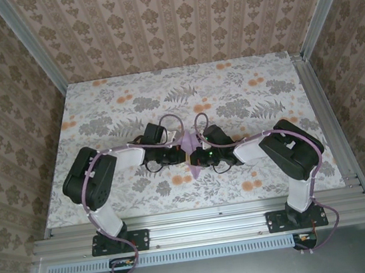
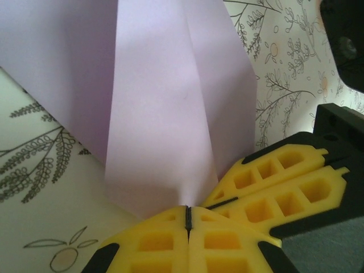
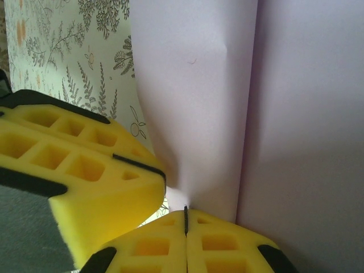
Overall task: Fold a paper plane with a square sheet of paper (pick it up from the middle)
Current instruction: Third fold the triangle at the center of the table.
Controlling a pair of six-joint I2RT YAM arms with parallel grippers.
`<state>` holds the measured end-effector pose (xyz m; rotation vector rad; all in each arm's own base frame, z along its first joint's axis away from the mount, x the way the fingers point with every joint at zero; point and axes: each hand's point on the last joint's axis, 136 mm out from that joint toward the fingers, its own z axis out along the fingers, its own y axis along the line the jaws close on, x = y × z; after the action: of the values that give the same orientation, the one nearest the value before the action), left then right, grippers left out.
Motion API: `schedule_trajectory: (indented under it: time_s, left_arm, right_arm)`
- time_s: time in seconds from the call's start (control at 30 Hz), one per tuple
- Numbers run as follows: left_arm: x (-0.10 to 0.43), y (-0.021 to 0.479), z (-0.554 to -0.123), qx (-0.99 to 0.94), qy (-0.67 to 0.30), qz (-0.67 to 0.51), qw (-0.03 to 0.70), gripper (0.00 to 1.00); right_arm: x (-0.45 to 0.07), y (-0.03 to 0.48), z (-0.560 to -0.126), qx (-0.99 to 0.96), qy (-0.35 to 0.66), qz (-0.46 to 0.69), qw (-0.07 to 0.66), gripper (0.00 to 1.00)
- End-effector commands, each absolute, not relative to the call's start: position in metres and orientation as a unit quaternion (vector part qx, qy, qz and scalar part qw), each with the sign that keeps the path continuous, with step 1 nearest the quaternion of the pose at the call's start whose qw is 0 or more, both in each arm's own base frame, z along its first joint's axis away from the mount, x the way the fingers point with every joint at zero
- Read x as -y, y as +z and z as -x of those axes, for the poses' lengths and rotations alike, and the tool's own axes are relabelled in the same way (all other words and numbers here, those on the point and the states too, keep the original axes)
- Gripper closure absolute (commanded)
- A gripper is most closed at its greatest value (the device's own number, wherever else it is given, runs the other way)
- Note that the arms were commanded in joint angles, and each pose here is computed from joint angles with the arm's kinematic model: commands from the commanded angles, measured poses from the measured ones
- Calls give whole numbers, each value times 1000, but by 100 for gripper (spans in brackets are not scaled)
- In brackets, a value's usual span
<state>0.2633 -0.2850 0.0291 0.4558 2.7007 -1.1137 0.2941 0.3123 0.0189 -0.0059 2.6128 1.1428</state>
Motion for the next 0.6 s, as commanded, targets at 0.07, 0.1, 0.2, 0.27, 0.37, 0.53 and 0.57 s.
schedule_trajectory:
  time_s: [0.07, 0.1, 0.2, 0.27, 0.37, 0.53, 0.57]
  left_arm:
    - [290, 26, -267, -908, -374, -168, 93, 100]
    - [290, 25, -267, -909, -371, -168, 92, 100]
    - [288, 20, -267, -911, -366, -169, 89, 100]
    - [287, 16, -267, -913, -361, -169, 86, 100]
    - [285, 12, -265, -916, -355, -171, 81, 100]
    - [281, 4, -262, -920, -342, -175, 72, 100]
    - [280, 3, -261, -921, -340, -176, 69, 100]
  right_arm:
    - [-302, -4, -283, -919, 377, -13, 115, 91]
    - [-302, -3, -284, -918, 379, -12, 116, 92]
    - [-304, -1, -284, -916, 383, -8, 118, 91]
    - [-305, 0, -284, -915, 385, -6, 119, 91]
    - [-305, 3, -285, -914, 388, -3, 121, 91]
    - [-305, 7, -284, -911, 392, 0, 124, 90]
    - [-305, 9, -284, -911, 393, 0, 125, 90]
